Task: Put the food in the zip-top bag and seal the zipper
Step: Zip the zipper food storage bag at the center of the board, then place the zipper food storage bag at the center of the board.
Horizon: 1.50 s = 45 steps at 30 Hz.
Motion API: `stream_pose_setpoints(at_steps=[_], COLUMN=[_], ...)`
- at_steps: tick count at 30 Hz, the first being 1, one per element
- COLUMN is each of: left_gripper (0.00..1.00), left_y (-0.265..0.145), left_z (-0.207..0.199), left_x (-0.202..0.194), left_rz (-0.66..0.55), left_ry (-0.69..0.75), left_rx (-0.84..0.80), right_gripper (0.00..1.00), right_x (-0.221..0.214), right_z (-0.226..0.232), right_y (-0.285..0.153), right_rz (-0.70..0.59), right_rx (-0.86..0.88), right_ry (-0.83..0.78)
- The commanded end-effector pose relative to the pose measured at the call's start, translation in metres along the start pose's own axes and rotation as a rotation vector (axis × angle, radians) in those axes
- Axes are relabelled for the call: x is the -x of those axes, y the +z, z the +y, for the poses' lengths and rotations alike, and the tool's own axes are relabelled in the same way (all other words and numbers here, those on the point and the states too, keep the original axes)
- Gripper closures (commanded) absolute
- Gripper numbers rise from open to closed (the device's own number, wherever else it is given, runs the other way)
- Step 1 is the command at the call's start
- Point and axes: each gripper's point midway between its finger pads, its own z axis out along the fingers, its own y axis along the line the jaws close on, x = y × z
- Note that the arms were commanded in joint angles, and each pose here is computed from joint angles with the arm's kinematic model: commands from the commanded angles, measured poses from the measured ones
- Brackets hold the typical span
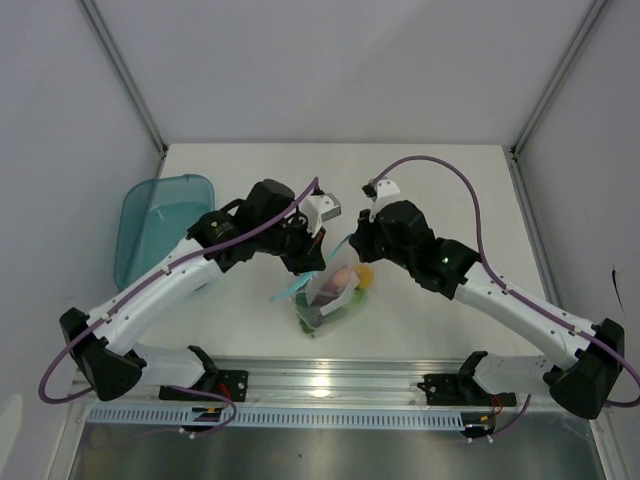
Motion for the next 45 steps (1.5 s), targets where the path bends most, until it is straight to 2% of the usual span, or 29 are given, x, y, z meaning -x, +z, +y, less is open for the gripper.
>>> stream_pose_setpoints(at_steps=[1, 13, 18, 25, 26, 27, 29, 30, 32, 33, 35, 37, 38, 42, 45], left_gripper=[0.99, 1.0, 0.99, 0.99, 0.93, 0.73, 0.54, 0.4, 0.23, 0.06, 0.0, 0.01, 0.0, 0.0, 0.01], left_y=[-0.012, -0.031, -0.039, -0.041, -0.04, -0.039, -0.04, -0.04, -0.044, -0.046, -0.052, -0.069, -0.077, -0.096, -0.095], left_z=[-0.013, 0.0, 0.011, 0.015, 0.015, 0.017, 0.018, 0.02, 0.031, 0.036, 0.048, 0.063, 0.062, 0.042, 0.031], left_x=[-0.009, -0.022, -0.035, -0.029, -0.023, -0.019, -0.01, 0.005, 0.015, 0.025, 0.036, 0.047, 0.049, 0.062, 0.051], left_rz=[0.053, 0.061, 0.074, 0.016, -0.008, -0.022, -0.077, -0.142, -0.209, -0.253, -0.294, -0.359, -0.394, -0.526, -0.531], left_ry=[-0.075, -0.075, -0.087, -0.101, -0.104, -0.106, -0.107, -0.091, -0.104, -0.101, -0.12, -0.151, -0.146, -0.09, -0.077], left_rx=[-0.033, 0.084, 0.163, 0.193, 0.194, 0.2, 0.208, 0.213, 0.284, 0.307, 0.383, 0.495, 0.501, 0.423, 0.367], right_gripper=[1.0, 1.0, 1.0, 1.0, 1.0, 1.0, 1.0, 1.0, 1.0, 1.0, 1.0, 1.0, 1.0, 1.0, 1.0], right_x=[0.022, 0.019, 0.018, 0.013, 0.012, 0.012, 0.012, 0.011, 0.012, 0.012, 0.012, 0.013, 0.013, 0.008, 0.006], right_z=[-0.057, -0.113, -0.125, -0.125, -0.123, -0.118, -0.114, -0.111, -0.109, -0.109, -0.112, -0.122, -0.128, -0.173, -0.214], right_y=[0.0, -0.02, -0.028, -0.029, -0.027, -0.024, -0.021, -0.018, -0.015, -0.012, -0.01, -0.01, -0.01, -0.008, -0.011], right_rz=[-0.12, -0.126, -0.13, -0.12, -0.114, -0.108, -0.104, -0.096, -0.091, -0.08, -0.071, -0.068, -0.066, -0.037, -0.052], right_rx=[-0.297, -0.487, -0.51, -0.493, -0.48, -0.454, -0.438, -0.42, -0.408, -0.405, -0.411, -0.433, -0.443, -0.529, -0.581], right_ry=[0.05, 0.13, 0.148, 0.16, 0.157, 0.157, 0.156, 0.157, 0.163, 0.168, 0.183, 0.209, 0.234, 0.305, 0.367])
